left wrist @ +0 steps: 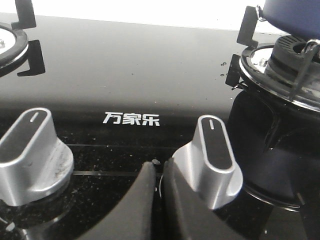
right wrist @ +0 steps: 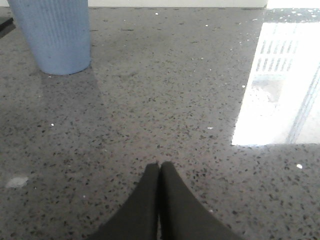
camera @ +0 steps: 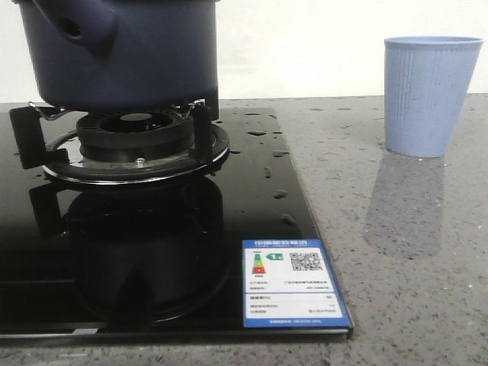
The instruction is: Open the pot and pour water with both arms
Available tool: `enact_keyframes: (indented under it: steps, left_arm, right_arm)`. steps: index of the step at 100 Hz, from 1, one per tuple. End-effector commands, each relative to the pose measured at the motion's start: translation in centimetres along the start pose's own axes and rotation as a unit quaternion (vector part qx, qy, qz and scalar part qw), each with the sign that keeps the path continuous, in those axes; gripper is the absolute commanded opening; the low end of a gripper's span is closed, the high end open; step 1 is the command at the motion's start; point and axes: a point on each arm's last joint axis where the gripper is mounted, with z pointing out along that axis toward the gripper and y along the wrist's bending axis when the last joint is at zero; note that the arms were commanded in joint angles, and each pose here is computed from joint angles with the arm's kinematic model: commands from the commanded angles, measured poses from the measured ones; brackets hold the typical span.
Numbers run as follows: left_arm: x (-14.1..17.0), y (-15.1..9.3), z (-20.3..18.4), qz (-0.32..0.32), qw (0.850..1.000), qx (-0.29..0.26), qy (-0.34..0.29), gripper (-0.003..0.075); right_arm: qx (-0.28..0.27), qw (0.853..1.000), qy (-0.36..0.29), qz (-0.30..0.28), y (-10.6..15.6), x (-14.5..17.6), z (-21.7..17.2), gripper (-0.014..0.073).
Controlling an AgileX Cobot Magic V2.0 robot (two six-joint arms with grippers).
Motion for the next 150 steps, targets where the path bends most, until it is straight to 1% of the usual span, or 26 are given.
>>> enact_keyframes:
  steps: [1,81,88,95,100,101,102,107,111,112,114,117,122,125,127,130,136,143,150]
  left_arm:
    - [0.4,0.0,0.1,-0.007,1.0,0.001,-0.021,-0.002]
    - [0.4,0.0,0.1,-0.005,1.0,0.0,-0.021,-0.002]
    - [0.3,0.0,0.1,-0.003,1.0,0.0,-0.024,-0.002]
    - [0.2,0.0,0.1,0.001,1.0,-0.001,-0.031,-0.002]
    - [0.0,0.0,0.1,0.001,0.999,0.0,-0.041,-0.002]
    - [-0.1,0.0,0.1,-0.003,0.999,0.001,-0.046,-0.002]
    - [-0.1,0.0,0.1,-0.003,0.999,0.001,-0.048,-0.002]
    - [-0.6,-0.1,0.0,-0.04,0.997,0.012,-0.071,-0.002]
    - [-1.0,-0.3,-0.1,-0.098,0.99,0.028,-0.094,-0.002]
    - [-1.1,-0.3,-0.1,-0.122,0.987,0.033,-0.097,-0.002]
    - [-1.3,-0.4,-0.1,-0.147,0.983,0.038,-0.108,-0.002]
    - [-1.5,-0.4,-0.2,-0.209,0.969,0.049,-0.119,-0.002]
    - [-1.9,-0.3,-0.3,-0.275,0.95,0.057,-0.139,-0.002]
    - [-2.1,-0.2,-0.3,-0.291,0.943,0.058,-0.148,-0.002]
    - [-2.2,-0.1,-0.4,-0.314,0.935,0.06,-0.152,-0.002]
    - [-2.3,-0.1,-0.4,-0.335,0.927,0.062,-0.157,-0.002]
    - [-2.3,-0.1,-0.4,-0.402,0.9,0.073,-0.15,-0.002]
    - [-2.3,-0.1,-0.4,-0.459,0.873,0.083,-0.144,-0.002]
    - [-2.5,-0.1,-0.5,-0.477,0.862,0.087,-0.146,-0.002]
  right_arm:
    - [0.004,1.0,-0.014,-0.008,0.0,0.1,0.0,-0.0067]
    - [0.004,1.0,-0.017,-0.011,0.0,0.1,0.0,-0.0067]
    - [0.002,0.999,-0.044,-0.014,0.0,-0.4,0.0,-0.0067]
    - [-0.006,0.995,-0.096,-0.005,0.2,-1.3,-0.2,-0.0067]
    - [-0.018,0.989,-0.143,0.032,0.3,-2.2,-0.4,-0.0067]
    - [-0.022,0.987,-0.154,0.048,0.3,-2.4,-0.4,-0.0067]
    - [-0.022,0.987,-0.154,0.049,0.3,-2.4,-0.4,-0.0067]
    - [-0.029,0.977,-0.194,0.085,0.3,-3.1,-0.7,-0.0067]
    - [-0.033,0.969,-0.217,0.112,0.2,-3.5,-0.9,-0.0067]
    - [-0.034,0.966,-0.225,0.122,0.1,-3.6,-0.9,-0.0067]
    - [-0.035,0.961,-0.234,0.141,0.1,-3.8,-1.0,-0.0067]
    - [-0.037,0.956,-0.239,0.163,0.0,-3.9,-1.1,-0.0067]
    - [-0.04,0.952,-0.233,0.196,-0.1,-3.8,-1.0,-0.0067]
    - [-0.042,0.951,-0.224,0.21,-0.1,-3.7,-0.9,-0.0067]
    - [-0.044,0.95,-0.216,0.22,-0.1,-3.6,-0.9,-0.0067]
    - [-0.045,0.95,-0.209,0.228,0.0,-3.5,-0.8,-0.0067]
    - [-0.049,0.95,-0.193,0.24,0.0,-3.2,-0.7,-0.0067]
    - [-0.055,0.948,-0.189,0.251,0.1,-3.7,-1.0,-0.0067]
    - [-0.063,0.949,-0.182,0.249,0.2,-4.7,-1.4,-0.0067]
